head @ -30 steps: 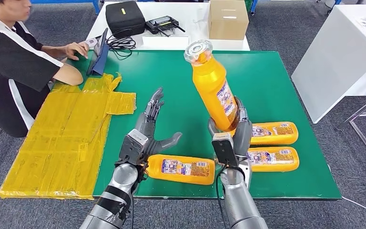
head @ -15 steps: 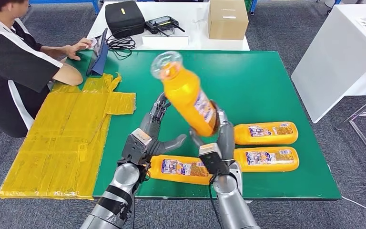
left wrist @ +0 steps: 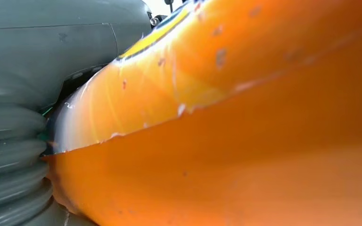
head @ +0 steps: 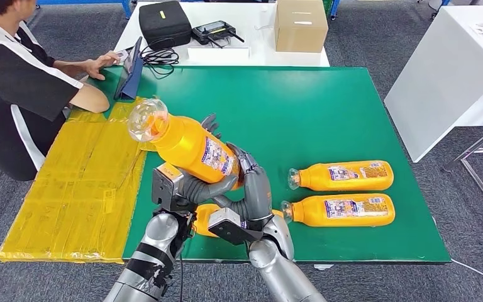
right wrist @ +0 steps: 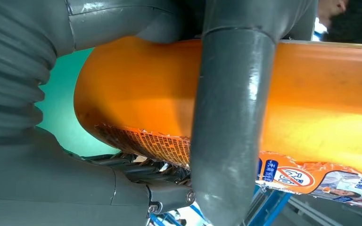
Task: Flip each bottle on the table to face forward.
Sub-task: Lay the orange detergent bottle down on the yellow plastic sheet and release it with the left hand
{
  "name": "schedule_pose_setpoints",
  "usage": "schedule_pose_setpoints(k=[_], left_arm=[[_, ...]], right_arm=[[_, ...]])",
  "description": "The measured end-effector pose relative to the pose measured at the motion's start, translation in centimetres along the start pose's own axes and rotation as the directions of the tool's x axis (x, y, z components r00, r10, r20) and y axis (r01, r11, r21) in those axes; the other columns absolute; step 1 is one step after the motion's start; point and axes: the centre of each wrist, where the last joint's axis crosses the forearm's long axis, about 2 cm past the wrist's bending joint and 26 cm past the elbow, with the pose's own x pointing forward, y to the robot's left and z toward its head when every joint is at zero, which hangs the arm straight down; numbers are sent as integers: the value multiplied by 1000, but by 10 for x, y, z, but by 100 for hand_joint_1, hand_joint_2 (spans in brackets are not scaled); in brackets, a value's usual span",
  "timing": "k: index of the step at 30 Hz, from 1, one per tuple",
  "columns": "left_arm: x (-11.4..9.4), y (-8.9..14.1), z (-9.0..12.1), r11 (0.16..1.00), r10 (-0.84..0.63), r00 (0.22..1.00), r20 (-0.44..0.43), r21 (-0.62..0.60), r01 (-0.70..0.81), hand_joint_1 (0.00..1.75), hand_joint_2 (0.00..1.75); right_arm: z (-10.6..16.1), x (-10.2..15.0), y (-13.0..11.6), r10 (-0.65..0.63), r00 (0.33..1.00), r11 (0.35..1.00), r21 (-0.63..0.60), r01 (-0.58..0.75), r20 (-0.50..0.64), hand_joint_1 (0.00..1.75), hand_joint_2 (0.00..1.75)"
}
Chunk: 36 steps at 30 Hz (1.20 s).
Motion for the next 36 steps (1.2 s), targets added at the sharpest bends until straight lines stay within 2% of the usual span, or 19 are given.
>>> schedule_pose_setpoints(k=[2, 6, 15, 26, 27, 30, 31, 36], left_arm=[[0, 1, 1, 1000, 14, 1000, -1, 11, -14, 14, 175], [-1, 3, 3, 999, 23, 1000, -3, 23, -23, 175, 175], [-1, 6, 5, 998, 40, 999, 0, 46, -40, 175, 175], [8, 9, 7, 994, 45, 998, 44, 99, -50, 175, 175], [8, 9, 7, 993, 43, 998, 48, 107, -48, 175, 175], [11, 11, 7, 991, 26, 998, 61, 127, -34, 175, 175], [12, 11, 6, 991, 12, 998, 67, 134, -21, 175, 175], [24, 20, -2, 979, -101, 989, 104, 190, 80, 175, 175]], right_arm=[[0, -2, 1, -2, 1000, 1000, 12, 2, -4, 175, 175], [0, -4, 3, -1, 1000, 1000, 28, 1, -10, 175, 175], [1, -6, 5, -5, 1000, 999, 47, 6, -12, 175, 175], [-1, -6, 4, 2, 1000, 999, 48, -3, 12, 172, 175], [-1, -6, 4, 3, 1000, 999, 47, -3, 12, 134, 175], [0, -6, 4, 7, 1000, 999, 47, -7, 11, 6, 175], [2, -7, 5, 9, 1000, 999, 47, -10, 9, 0, 175], [13, -2, 3, 29, 1000, 998, 54, -29, 6, 0, 175]])
